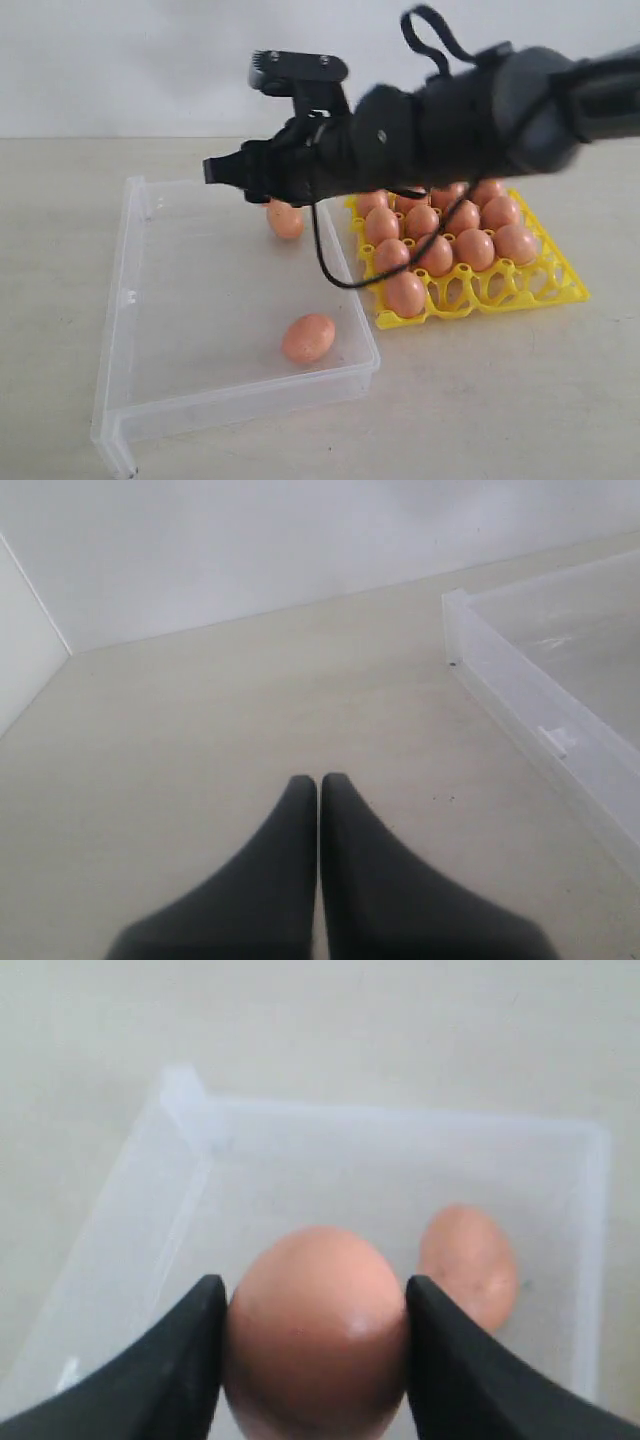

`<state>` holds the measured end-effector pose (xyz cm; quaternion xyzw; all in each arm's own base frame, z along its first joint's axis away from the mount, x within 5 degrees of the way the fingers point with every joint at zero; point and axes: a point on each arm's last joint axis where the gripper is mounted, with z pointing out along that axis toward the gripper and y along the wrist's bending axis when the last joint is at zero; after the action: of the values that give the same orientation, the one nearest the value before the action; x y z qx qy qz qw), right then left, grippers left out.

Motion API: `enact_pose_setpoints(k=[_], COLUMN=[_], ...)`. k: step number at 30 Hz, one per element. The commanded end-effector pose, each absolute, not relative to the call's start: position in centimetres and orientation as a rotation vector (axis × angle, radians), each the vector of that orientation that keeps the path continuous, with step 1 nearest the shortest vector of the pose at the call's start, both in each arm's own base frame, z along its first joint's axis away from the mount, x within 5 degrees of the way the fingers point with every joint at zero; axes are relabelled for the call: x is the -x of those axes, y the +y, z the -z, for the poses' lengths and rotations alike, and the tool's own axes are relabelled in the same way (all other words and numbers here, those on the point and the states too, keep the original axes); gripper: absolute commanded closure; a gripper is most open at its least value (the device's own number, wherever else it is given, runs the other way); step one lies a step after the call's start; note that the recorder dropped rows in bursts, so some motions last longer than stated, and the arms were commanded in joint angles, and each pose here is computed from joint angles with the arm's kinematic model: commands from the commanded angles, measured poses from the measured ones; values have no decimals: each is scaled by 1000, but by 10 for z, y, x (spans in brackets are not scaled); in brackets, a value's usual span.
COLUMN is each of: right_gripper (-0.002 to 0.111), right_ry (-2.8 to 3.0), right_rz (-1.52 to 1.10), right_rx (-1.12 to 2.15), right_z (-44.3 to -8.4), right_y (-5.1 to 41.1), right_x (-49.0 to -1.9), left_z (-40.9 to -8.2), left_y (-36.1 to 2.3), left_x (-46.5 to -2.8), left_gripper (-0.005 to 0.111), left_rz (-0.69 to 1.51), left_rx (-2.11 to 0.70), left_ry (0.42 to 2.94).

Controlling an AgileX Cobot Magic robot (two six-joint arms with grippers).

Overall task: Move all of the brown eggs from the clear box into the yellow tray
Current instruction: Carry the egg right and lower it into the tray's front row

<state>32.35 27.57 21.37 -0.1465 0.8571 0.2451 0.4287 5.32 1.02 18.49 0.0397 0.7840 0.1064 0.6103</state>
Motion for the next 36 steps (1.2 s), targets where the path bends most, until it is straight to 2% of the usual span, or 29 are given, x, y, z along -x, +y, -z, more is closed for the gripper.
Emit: enact_pose_setpoints(k=[1,4,8,10,13,16,18,28,36], right_gripper=[109,109,109,109,109,109,109,109,108], right_ry=[1770,1607,1699,1850,1861,1741,1754,2097,1974], right_rz=[-540,-404,-310,-426,-790,-1065,-1069,-659,-467], right_rx=[212,43,-192,22,405,507,550,504,791], right_z=[-211,-201,-178,-169,-175,-189,-186,-153,-151], right_y=[217,159,90,80,74,62,59,56,57], right_x=[-266,-244,-252,-262,-265,-263,-260,-271,-272], left_z=[-184,-184,-184,-184,-184,-184,-184,-184,-184], left_y=[10,10,10,10,10,10,10,10,10], left_x=[-53,-53,-53,-53,-53,-53,-53,-53,-53], left_gripper=[105,105,105,105,105,105,105,105,105], left_rz=[-238,-238,-238,-238,-238,-237,-237,-237,-237], left_rx=[-90,-90,-90,-90,-90,-91,-91,-91,-91], left_ry=[1812,1812,1812,1812,1812,1810,1810,1810,1810])
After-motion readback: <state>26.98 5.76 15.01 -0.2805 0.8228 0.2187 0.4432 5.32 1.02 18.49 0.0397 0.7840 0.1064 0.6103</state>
